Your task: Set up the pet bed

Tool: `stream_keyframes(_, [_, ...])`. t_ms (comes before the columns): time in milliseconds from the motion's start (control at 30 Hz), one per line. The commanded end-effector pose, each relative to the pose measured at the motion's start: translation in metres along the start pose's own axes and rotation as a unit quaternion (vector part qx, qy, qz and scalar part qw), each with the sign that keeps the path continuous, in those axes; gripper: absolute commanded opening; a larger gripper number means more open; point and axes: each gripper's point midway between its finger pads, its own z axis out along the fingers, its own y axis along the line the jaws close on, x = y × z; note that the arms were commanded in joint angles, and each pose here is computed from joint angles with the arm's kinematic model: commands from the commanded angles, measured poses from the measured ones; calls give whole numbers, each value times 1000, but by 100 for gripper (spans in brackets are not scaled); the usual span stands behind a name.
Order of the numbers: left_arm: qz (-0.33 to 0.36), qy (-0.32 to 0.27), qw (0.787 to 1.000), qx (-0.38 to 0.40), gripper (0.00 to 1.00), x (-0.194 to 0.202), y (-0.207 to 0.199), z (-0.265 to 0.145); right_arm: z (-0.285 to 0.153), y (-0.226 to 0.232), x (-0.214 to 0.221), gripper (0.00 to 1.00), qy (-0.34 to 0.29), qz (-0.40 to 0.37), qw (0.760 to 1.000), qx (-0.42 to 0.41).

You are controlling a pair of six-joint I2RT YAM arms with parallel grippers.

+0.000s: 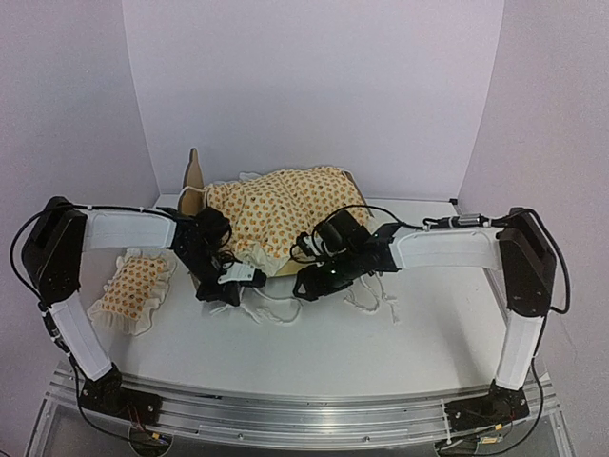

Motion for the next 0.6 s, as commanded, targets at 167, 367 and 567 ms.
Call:
stream_keyframes(167, [-132,-171,975,47,0,-60,-7,-134,13,82,0,57,-69,-246,958,-129])
stream_keyframes(367, [-157,-200,966,43,0,-71,-4,-148,62,66,-4,59,-56,-271,957,-90])
stream_keyframes(567, [-178,-214,960,38,0,-76,3,-155,91,39,20,56,-24,-260,965,-32])
